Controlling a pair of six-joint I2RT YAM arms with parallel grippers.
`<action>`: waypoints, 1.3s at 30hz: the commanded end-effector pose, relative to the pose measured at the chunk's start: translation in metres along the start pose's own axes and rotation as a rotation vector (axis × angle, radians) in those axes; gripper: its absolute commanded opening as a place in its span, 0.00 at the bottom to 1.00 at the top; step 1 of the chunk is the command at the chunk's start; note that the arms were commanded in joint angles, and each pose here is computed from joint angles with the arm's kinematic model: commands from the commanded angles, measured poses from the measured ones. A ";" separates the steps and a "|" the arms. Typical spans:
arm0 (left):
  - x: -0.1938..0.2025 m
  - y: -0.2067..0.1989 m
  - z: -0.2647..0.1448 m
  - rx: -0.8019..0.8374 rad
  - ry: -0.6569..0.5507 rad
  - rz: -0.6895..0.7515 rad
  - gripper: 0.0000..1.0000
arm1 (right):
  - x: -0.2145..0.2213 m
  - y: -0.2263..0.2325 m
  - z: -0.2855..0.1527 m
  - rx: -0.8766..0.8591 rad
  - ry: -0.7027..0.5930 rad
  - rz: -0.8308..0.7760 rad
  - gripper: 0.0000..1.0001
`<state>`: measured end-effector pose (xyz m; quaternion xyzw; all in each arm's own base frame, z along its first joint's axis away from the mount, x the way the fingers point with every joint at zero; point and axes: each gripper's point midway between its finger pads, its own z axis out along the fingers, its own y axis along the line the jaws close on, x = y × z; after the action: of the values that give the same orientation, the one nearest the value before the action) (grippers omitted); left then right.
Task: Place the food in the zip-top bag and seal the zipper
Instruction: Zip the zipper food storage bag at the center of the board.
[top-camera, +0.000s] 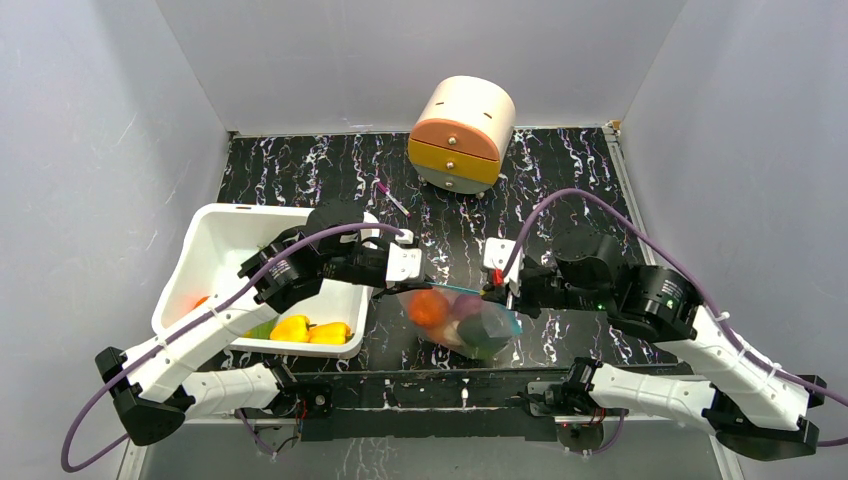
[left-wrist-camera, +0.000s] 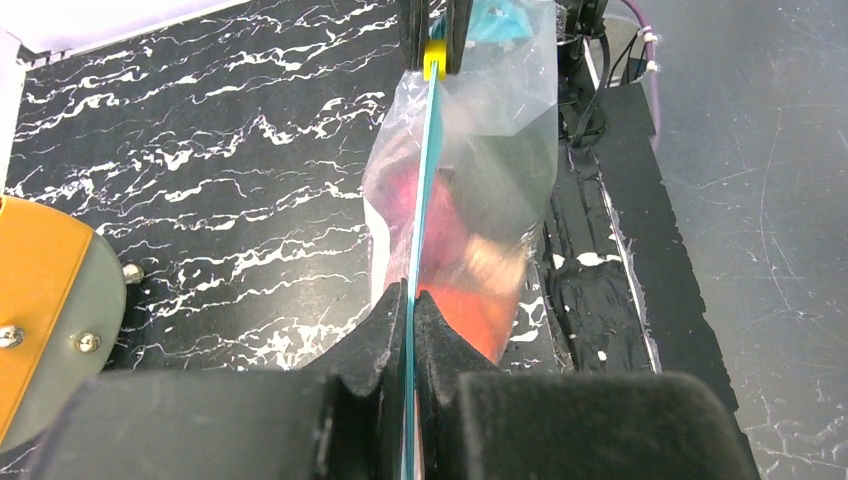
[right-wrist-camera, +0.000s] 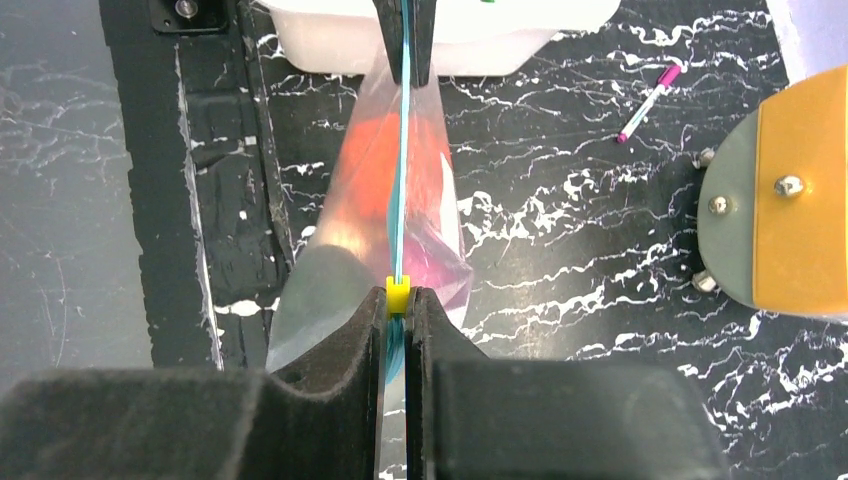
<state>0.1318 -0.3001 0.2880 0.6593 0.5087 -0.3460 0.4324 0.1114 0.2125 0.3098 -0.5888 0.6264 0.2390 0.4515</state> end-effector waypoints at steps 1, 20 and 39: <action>0.011 0.005 -0.015 -0.060 0.070 -0.018 0.00 | 0.009 -0.003 -0.039 0.075 0.036 0.024 0.00; 0.021 0.017 -0.030 -0.157 0.134 0.016 0.00 | 0.014 -0.015 -0.095 0.200 0.125 0.048 0.00; 0.021 0.021 -0.050 -0.234 0.149 0.038 0.00 | 0.002 -0.068 -0.114 0.401 0.230 -0.191 0.00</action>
<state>0.1540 -0.2708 0.3013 0.6499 0.5290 -0.2547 0.4826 0.1331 0.1426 0.3523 -0.5880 0.6574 0.0786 0.4646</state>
